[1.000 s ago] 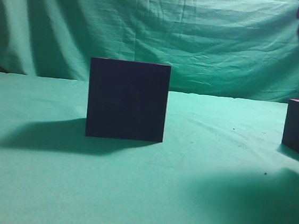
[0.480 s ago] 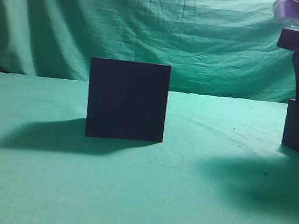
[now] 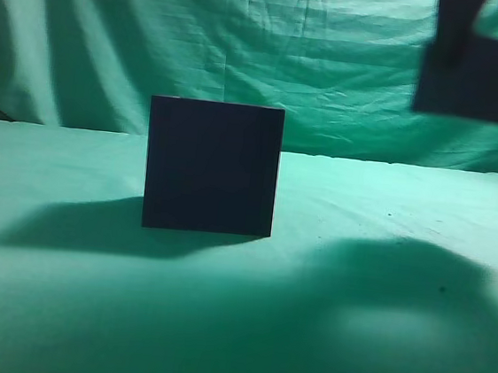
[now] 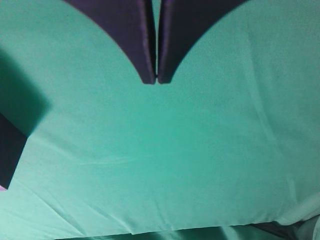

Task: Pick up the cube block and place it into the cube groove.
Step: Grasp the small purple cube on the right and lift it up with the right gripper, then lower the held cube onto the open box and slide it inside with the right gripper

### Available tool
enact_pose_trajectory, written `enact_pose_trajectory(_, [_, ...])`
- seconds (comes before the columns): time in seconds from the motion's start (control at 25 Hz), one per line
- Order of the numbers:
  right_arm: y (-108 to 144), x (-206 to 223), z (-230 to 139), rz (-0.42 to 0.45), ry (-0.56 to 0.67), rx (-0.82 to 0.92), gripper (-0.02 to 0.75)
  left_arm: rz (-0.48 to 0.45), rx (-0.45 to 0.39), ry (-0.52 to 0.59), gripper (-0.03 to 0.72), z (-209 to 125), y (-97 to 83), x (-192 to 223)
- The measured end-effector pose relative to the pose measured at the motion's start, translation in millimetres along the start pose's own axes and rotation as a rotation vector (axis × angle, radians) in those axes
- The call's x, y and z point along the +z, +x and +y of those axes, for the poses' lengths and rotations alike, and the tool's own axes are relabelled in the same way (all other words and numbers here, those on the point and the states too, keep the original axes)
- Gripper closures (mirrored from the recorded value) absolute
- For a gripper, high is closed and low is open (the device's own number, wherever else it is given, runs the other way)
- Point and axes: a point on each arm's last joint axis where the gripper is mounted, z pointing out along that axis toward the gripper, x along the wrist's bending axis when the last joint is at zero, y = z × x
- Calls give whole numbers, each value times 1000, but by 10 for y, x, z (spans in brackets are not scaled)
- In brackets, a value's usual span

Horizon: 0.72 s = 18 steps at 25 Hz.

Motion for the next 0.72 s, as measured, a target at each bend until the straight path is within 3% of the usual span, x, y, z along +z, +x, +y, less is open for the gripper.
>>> enact_pose_trajectory(0.16, [534, -258, 102, 56, -81, -120, 298, 0, 0, 0, 688, 0, 0, 0])
enact_pose_trajectory(0.36, [1181, -290, 32, 192, -157, -210, 298, 0, 0, 0, 688, 0, 0, 0])
enact_pose_trajectory(0.48, [1328, -192, 52, 223, -171, -184, 298, 0, 0, 0, 688, 0, 0, 0])
enact_pose_trajectory(0.72, [1392, 141, 160, 219, -125, -21, 298, 0, 0, 0, 688, 0, 0, 0])
